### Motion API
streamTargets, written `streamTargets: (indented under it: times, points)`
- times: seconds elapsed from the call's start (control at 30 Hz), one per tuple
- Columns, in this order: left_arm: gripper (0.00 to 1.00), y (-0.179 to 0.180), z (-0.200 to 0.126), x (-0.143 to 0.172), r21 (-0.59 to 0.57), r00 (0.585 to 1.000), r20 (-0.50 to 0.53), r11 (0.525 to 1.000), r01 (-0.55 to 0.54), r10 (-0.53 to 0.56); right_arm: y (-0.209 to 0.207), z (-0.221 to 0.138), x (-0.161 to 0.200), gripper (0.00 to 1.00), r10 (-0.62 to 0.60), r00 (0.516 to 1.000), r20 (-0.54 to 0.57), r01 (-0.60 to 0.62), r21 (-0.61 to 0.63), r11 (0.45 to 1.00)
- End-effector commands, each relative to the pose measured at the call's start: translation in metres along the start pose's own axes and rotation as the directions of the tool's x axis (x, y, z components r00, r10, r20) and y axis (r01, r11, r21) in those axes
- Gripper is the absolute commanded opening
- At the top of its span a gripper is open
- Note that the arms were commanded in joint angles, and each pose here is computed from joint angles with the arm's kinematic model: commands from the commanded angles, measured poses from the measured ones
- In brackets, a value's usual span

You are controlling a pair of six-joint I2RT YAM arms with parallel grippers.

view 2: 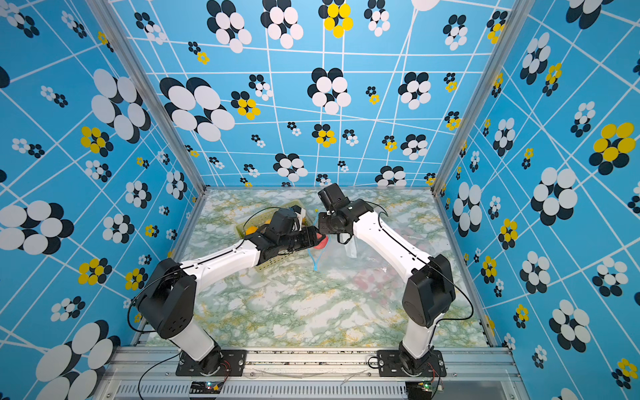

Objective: Place the peach in a zip-top bag and seal the zipper
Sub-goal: Place the peach in the zipper food storage bag, then open the zipper of the food storage bag at the center of the board.

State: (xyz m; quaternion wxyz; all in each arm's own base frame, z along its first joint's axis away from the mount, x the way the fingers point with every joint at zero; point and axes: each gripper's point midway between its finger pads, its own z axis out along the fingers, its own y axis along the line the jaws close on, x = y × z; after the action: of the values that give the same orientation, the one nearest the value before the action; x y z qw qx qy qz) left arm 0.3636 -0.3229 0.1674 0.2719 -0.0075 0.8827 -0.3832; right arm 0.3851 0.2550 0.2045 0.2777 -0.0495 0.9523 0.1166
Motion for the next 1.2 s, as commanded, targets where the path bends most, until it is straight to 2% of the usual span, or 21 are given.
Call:
streamTargets:
  times: [0.0, 0.13, 0.3, 0.47, 0.53, 0.83, 1.0, 1.17]
  points:
    - [0.77, -0.017, -0.001, -0.008, 0.030, 0.999, 0.009, 0.999, -0.031, 0.031, 0.000, -0.015, -0.005, 0.00, 0.014, 0.999, 0.029, -0.014, 0.005, 1.000]
    - [0.80, -0.025, -0.009, -0.011, 0.050, 0.999, 0.015, 0.998, -0.041, 0.040, -0.004, -0.013, -0.005, 0.00, 0.010, 1.000, 0.021, -0.011, 0.029, 1.000]
    - [0.77, -0.026, -0.031, -0.017, 0.018, 0.996, 0.062, 0.997, -0.070, 0.069, -0.003, -0.014, -0.008, 0.00, 0.013, 0.999, 0.029, -0.014, 0.029, 0.999]
    - [0.66, 0.010, -0.063, -0.026, -0.199, 0.983, 0.164, 0.979, -0.044, 0.077, -0.002, -0.017, -0.011, 0.00, 0.014, 0.999, 0.038, -0.015, 0.027, 1.000]
    - [0.65, 0.021, -0.066, -0.026, -0.250, 0.982, 0.173, 0.968, -0.033, 0.078, -0.002, -0.017, -0.010, 0.00, 0.015, 0.999, 0.036, -0.016, 0.026, 1.000]
    - [0.69, 0.022, -0.021, -0.006, -0.212, 0.998, 0.033, 0.976, -0.044, 0.052, -0.002, -0.020, -0.006, 0.00, 0.024, 0.999, 0.028, -0.025, 0.014, 1.000]
    - [0.53, 0.022, -0.006, -0.003, -0.195, 0.999, 0.007, 0.980, -0.046, 0.048, -0.007, -0.023, 0.000, 0.00, 0.026, 0.999, 0.020, -0.026, 0.032, 0.999]
    - [0.25, 0.020, 0.006, 0.000, -0.168, 1.000, -0.009, 0.985, -0.029, 0.028, -0.012, -0.023, 0.005, 0.00, 0.026, 1.000, 0.013, -0.027, 0.050, 0.998]
